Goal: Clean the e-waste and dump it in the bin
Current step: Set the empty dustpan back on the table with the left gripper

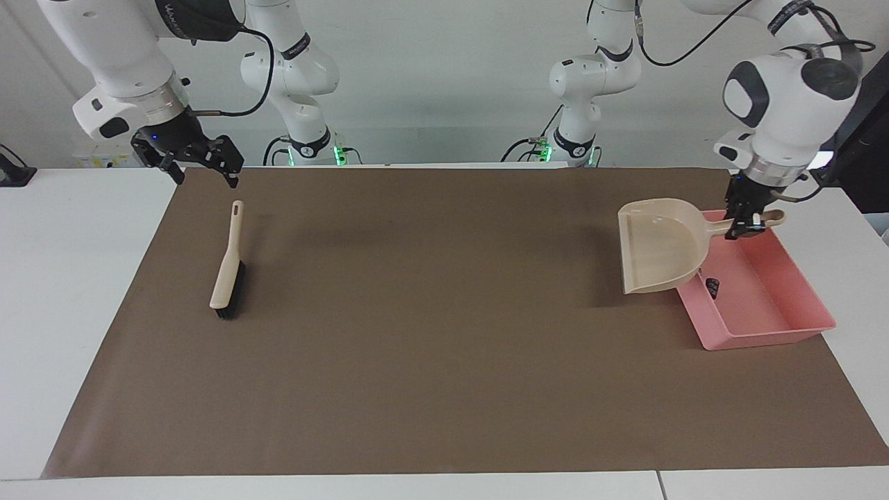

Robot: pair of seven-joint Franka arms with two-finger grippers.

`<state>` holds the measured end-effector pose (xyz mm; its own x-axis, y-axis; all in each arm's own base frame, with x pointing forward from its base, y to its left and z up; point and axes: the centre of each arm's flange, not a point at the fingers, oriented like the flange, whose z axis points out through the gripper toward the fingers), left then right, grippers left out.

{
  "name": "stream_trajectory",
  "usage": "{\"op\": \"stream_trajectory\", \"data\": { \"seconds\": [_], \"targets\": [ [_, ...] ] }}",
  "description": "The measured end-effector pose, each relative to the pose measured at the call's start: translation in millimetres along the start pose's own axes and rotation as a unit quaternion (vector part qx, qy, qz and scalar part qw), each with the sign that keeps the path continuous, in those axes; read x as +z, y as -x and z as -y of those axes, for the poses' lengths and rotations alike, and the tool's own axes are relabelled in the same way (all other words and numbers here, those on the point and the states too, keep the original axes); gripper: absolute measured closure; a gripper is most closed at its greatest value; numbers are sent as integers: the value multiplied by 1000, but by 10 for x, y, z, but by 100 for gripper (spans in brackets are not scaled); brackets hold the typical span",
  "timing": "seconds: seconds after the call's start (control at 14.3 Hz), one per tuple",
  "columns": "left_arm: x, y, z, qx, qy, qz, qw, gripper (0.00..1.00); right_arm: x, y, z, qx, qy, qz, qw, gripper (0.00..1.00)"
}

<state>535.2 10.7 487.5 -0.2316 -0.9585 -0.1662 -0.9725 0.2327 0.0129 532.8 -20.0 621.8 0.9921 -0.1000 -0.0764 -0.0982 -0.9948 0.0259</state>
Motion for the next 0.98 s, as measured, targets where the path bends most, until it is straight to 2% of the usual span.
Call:
{"op": "stream_trajectory", "data": {
  "seconds": [0.21, 0.42, 0.98],
  "targets": [
    [245, -825, 42, -26, -10, -4, 1000, 66, 0, -5, -59, 5, -1, -1, 1000, 0],
    [584, -1313, 34, -44, -21, -11, 999, 66, -1, -3, -47, 4, -1, 0, 1000, 0],
    [1090, -1485, 54, -36, -4, -14, 999, 66, -1, -1, -17, 1, -1, 0, 1000, 0]
  ]
}}
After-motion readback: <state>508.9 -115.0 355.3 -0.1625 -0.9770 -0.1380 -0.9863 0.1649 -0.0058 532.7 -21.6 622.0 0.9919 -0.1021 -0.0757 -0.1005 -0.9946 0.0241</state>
